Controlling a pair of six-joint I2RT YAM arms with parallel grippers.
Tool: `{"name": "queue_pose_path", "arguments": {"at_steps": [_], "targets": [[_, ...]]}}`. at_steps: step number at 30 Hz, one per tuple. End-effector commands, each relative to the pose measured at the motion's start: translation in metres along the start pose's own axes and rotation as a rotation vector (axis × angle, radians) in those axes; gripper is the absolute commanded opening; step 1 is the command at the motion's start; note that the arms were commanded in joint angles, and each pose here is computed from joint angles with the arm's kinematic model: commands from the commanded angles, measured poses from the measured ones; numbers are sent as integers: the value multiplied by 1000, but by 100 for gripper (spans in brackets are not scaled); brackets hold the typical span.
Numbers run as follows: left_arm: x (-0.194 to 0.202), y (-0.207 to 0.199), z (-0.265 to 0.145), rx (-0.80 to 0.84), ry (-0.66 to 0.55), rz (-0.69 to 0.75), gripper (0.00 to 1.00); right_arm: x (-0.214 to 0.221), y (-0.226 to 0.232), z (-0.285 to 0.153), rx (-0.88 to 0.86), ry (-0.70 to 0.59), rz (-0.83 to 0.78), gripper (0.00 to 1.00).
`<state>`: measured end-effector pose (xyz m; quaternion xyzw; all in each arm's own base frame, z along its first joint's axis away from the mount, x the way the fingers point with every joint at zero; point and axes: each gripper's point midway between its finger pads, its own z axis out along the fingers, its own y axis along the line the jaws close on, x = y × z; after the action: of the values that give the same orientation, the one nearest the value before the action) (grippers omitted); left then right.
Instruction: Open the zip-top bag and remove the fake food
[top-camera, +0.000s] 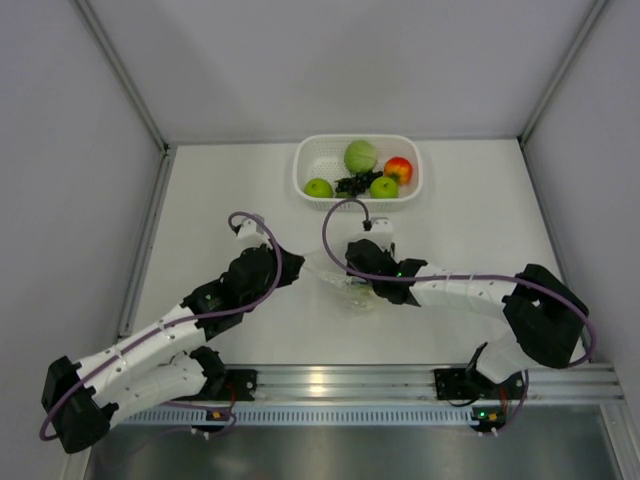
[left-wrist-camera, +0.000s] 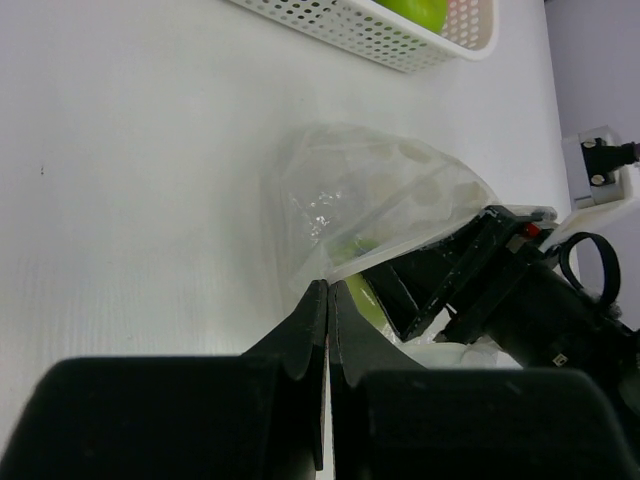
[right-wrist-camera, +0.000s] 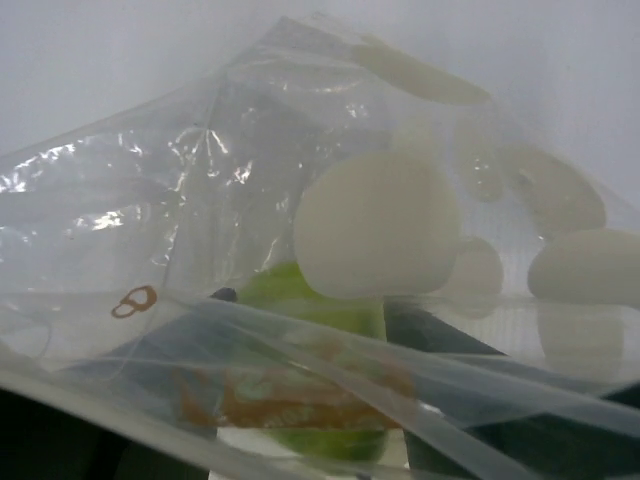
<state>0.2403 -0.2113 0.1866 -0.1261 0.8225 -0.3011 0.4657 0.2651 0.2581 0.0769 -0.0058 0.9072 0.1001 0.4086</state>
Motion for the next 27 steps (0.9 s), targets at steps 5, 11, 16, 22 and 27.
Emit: {"name": "queue_pose_path", "arguments": {"at_steps": [5, 11, 16, 22, 27], "targets": [[-26, 13, -4, -72, -107, 11, 0, 12, -37, 14, 186, 13, -53, 59], [-25, 15, -2, -81, -103, 18, 0, 27, -8, 7, 33, 93, -138, 73], [-24, 17, -3, -87, -105, 25, 0, 40, -5, -5, -18, 170, -196, 81], [-23, 20, -2, -97, -104, 34, 0, 62, -5, -14, -35, 241, -247, 79], [-24, 17, -1, -93, -101, 35, 0, 60, -1, -18, -50, 225, -225, 51]]}}
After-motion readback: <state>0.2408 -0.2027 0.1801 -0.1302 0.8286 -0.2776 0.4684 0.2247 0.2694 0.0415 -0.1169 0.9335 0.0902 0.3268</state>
